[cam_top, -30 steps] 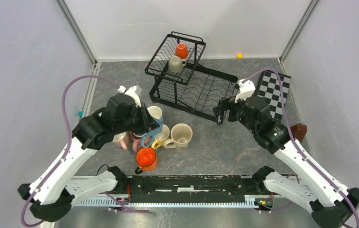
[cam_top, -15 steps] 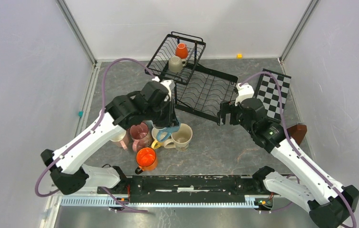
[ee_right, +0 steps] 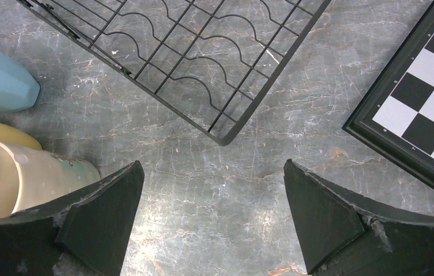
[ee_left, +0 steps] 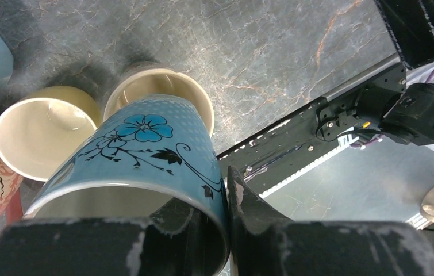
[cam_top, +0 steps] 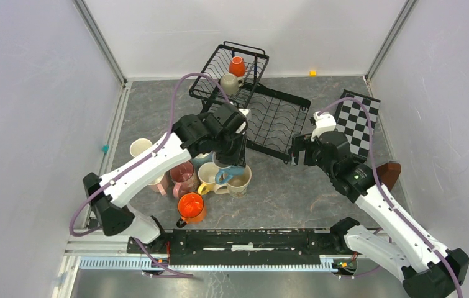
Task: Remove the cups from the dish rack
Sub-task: Place the cup into the cup.
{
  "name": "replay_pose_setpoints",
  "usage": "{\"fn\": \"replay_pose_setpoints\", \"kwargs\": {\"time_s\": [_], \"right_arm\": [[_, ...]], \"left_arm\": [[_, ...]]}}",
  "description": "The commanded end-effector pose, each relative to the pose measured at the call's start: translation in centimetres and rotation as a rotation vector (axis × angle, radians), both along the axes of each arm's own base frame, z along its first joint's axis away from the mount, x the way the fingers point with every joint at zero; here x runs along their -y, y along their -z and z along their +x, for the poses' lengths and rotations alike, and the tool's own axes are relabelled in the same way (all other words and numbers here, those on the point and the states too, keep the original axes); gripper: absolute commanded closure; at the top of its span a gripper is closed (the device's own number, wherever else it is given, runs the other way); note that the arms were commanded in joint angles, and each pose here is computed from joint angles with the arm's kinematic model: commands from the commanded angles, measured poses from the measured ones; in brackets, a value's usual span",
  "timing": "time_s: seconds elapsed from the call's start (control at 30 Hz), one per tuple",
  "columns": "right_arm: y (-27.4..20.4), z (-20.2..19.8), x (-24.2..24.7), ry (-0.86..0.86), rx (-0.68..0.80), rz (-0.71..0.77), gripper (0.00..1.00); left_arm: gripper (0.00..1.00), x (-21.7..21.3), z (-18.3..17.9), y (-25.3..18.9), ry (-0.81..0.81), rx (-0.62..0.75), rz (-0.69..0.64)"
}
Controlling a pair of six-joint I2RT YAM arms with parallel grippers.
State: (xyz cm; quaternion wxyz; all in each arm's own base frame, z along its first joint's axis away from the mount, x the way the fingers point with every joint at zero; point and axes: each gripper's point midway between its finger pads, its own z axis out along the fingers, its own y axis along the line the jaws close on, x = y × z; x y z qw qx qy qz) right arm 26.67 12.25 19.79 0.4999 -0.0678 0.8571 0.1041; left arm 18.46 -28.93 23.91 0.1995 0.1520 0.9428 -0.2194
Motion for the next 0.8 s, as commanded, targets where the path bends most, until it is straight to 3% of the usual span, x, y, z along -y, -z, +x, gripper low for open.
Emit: {"fn": "replay_pose_setpoints", "kwargs": {"time_s": [0.0,0.4,0.77], "right_arm": [[-0.2,0.0,0.0,-0.004,0.019,0.023,0.02],[0.6,-0.1,-0.2,-0.014,0.011,0.037,0.02],[1.3,-0.3,-0.1,-0.014,0.004,0.041,0.02]], "left_arm": [[0.98,1.1,0.4,-1.3,0.092,0.045,-0.006],[0.98,1.5,-0.2,1.7,0.169,-0.037,0.112],[0.95,2.3,-0.3,3.1,0.203,-0.067,0.139]]}}
